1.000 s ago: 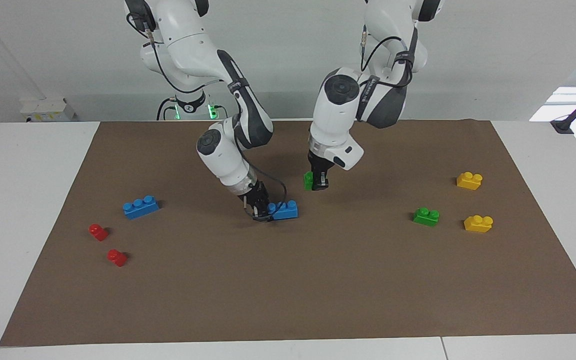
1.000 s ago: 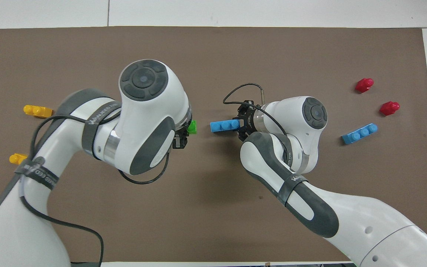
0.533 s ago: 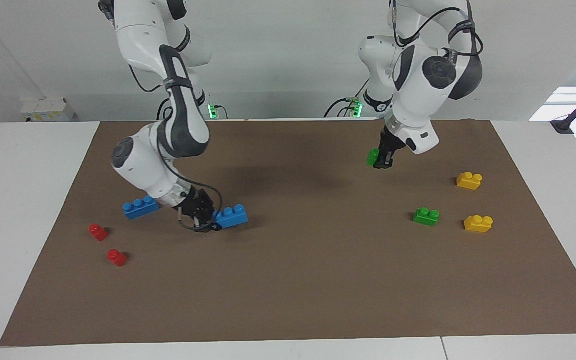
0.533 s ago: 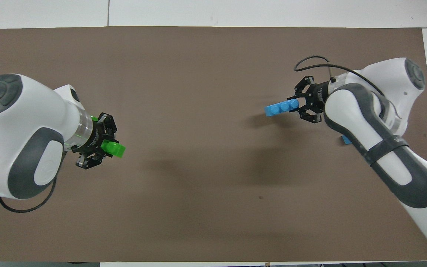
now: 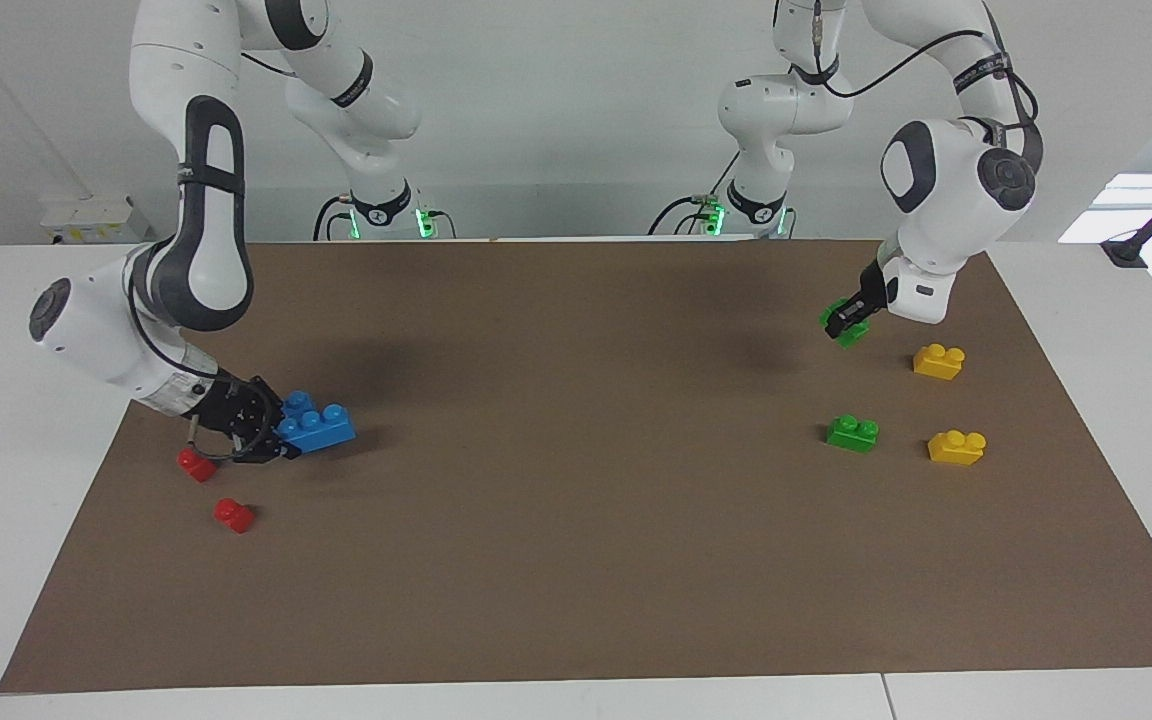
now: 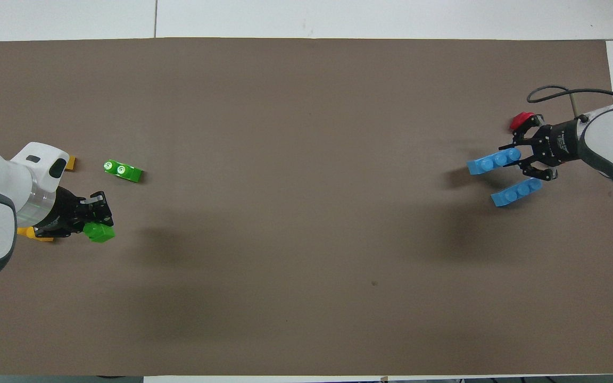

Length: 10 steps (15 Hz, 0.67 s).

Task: Remove green block with left arm and hold with right
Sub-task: 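Set down the green brick with the left gripper while the right gripper places the blue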

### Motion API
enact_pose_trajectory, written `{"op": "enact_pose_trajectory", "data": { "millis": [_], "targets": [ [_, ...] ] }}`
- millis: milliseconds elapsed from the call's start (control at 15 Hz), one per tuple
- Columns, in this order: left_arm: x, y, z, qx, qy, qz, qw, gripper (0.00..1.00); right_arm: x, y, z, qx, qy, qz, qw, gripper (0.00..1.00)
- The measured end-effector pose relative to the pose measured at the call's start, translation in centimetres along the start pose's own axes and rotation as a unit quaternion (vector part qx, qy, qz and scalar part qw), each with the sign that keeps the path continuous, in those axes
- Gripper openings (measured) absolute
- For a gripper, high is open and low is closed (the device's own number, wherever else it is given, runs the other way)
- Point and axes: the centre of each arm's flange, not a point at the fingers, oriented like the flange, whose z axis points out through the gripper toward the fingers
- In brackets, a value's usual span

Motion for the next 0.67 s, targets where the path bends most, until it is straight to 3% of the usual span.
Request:
{"op": "enact_pose_trajectory", "data": {
  "millis": [200,467,667],
  "targets": [
    [1.3,-0.7,4.1,0.018,0.017,0.115,0.993,0.35,0.7,-0.8,1.5,-0.008,-0.003,-0.004,1.000,0.35],
    [1.9,-0.5,9.5,0.021,0.020,0.160,0.987,0.35,1.8,-1.8,3.6,-0.014,-0.009,-0.005,1.000,0.35],
    [1.7,-0.3,10.4,0.023,0.016,0.169,0.985,0.35,2.0,-2.4,4.2,-0.006,-0.002,-0.006,1.000,0.35]
  ]
}}
